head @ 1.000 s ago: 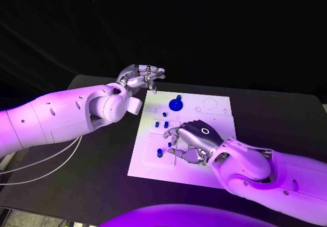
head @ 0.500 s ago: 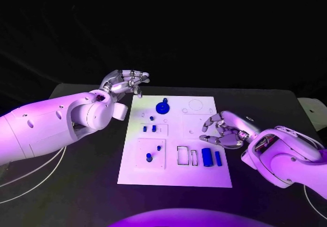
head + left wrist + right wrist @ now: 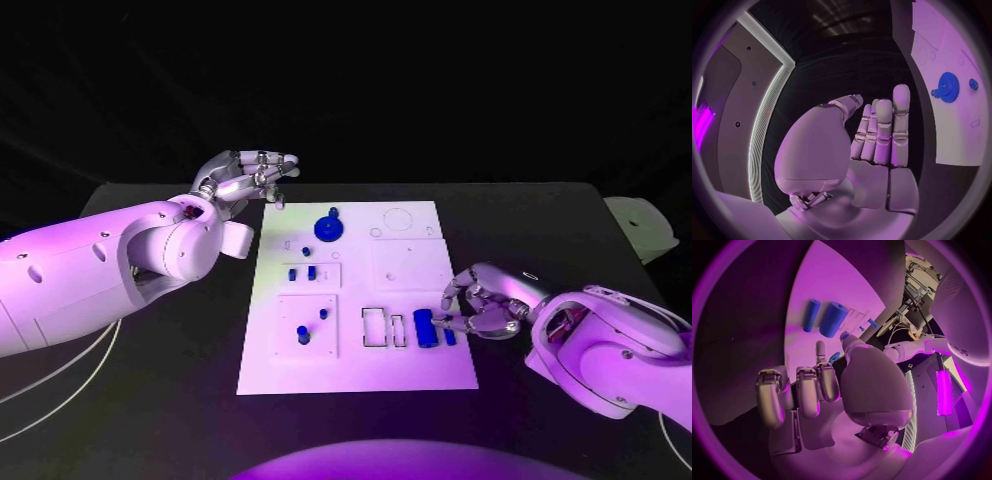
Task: Assemble the parts on the task board
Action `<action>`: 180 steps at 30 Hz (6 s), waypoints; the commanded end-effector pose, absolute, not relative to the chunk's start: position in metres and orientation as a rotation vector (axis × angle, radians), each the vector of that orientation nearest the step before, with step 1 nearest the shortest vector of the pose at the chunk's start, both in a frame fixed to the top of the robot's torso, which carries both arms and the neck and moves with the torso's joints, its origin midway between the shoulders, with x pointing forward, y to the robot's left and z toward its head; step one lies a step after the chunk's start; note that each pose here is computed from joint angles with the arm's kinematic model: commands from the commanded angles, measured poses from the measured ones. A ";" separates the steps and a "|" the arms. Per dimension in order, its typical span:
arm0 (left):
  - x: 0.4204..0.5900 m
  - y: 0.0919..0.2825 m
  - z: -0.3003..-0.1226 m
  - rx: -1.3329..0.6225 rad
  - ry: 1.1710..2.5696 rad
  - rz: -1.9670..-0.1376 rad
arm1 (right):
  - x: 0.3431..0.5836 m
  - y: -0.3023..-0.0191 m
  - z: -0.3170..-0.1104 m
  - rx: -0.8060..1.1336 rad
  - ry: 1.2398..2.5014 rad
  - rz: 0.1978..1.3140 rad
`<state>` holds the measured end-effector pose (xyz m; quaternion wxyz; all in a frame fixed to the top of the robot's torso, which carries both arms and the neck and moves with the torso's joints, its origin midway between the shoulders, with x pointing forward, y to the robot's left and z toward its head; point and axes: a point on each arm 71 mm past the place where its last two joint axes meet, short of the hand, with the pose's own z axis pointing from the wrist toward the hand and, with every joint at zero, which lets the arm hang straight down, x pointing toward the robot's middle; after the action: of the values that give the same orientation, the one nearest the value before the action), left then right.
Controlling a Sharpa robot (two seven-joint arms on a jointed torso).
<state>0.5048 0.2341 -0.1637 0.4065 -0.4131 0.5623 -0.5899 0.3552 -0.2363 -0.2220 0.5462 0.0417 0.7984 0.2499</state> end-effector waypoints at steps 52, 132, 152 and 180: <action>0.503 0.237 -0.163 -1.048 1.426 -1.504 | 0.349 -0.205 -0.252 0.097 1.925 0.520; 0.502 0.234 -0.164 -1.051 1.440 -1.508 | 0.359 -0.149 -0.243 0.143 1.918 0.670; 0.502 0.237 -0.164 -1.053 1.438 -1.502 | 0.340 -0.160 -0.233 0.072 1.926 0.760; 0.502 0.237 -0.165 -1.055 1.438 -1.496 | 0.354 -0.159 -0.243 0.049 1.935 0.686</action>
<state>0.5025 0.2389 -0.1656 0.4004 -0.4187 0.5685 -0.5841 0.3530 -0.1584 -0.2419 0.5124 0.0296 0.8049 0.2979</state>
